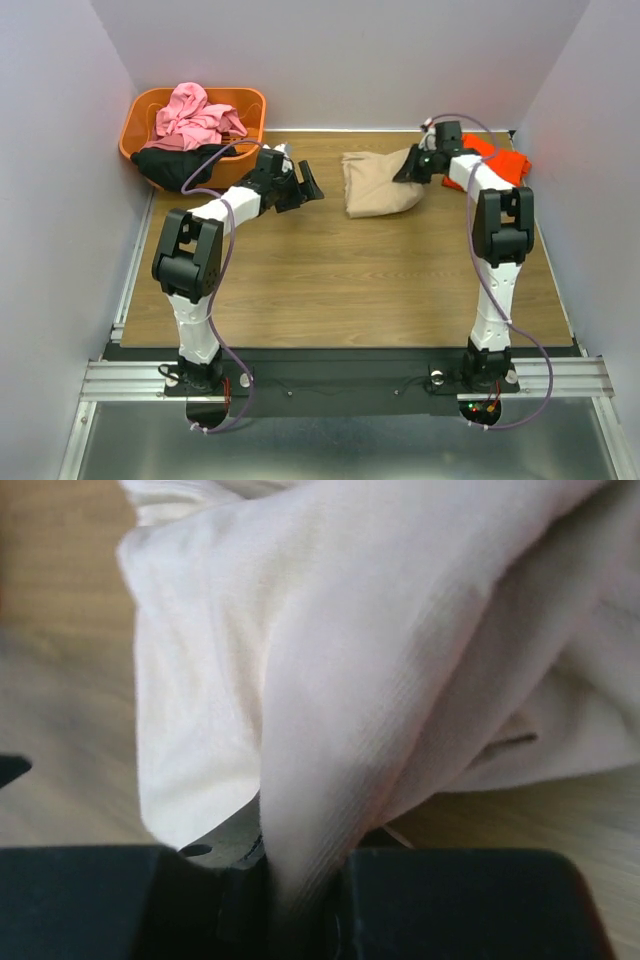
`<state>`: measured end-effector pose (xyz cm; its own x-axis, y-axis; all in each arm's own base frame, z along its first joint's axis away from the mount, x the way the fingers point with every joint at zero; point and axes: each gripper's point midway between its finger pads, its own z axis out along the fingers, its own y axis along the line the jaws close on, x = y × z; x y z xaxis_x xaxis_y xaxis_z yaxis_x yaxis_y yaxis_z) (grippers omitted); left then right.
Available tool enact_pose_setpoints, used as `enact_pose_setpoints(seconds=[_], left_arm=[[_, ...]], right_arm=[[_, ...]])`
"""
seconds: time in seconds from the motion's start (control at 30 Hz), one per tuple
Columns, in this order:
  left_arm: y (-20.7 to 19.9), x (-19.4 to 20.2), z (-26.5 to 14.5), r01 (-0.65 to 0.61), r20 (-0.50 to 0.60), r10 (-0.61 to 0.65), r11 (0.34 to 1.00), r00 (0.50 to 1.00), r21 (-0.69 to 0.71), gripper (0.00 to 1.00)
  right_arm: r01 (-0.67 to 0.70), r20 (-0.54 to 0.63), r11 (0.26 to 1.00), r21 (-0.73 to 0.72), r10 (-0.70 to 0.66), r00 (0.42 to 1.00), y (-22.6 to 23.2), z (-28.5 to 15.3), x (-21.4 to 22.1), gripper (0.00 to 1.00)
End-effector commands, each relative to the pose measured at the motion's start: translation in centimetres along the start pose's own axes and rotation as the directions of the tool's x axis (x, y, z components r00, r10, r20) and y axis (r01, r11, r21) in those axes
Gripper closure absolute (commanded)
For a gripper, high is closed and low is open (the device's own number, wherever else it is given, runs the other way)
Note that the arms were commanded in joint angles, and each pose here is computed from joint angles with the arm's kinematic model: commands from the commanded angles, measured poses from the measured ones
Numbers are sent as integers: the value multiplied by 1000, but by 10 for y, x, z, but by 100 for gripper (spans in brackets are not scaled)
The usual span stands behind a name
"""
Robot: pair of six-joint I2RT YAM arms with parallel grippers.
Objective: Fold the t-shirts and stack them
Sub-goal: Neatly place the folded tshirt to the corner
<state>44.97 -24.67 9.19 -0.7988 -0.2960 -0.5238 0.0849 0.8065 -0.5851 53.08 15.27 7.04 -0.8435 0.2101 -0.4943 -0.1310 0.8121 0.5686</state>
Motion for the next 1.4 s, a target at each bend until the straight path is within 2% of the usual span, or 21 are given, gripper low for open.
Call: enact_pose_setpoints(seconds=[0.0, 0.17, 0.33, 0.6, 0.77, 1.03, 1.37], left_arm=[[-7, -4, -21, -25, 27, 25, 1000, 999, 19, 8], [8, 18, -25, -18, -12, 17, 1000, 1000, -11, 9], [25, 40, -29, -16, -45, 14, 999, 999, -46, 8], [35, 55, -36, -13, -63, 9, 997, 998, -71, 8], [38, 59, -40, -4, -68, -1, 997, 998, -78, 9], [37, 55, -42, -14, -63, 8, 996, 998, -90, 9], [35, 52, -51, -15, -64, 8, 994, 998, -107, 9]], right_arm=[[108, 207, 992, 67, -120, 971, 16, -65, -84, 100], [118, 285, 985, 128, -151, 947, 5, -94, -126, 100], [86, 403, 983, 162, -146, 903, -17, -142, -179, 99], [62, 507, 975, 214, -166, 846, -54, -186, -222, 100], [64, 530, 967, 248, -191, 827, -78, -206, -232, 100], [28, 508, 969, 244, -152, 848, -114, -204, -223, 100], [14, 464, 920, 391, -210, 861, -159, -200, -213, 99]])
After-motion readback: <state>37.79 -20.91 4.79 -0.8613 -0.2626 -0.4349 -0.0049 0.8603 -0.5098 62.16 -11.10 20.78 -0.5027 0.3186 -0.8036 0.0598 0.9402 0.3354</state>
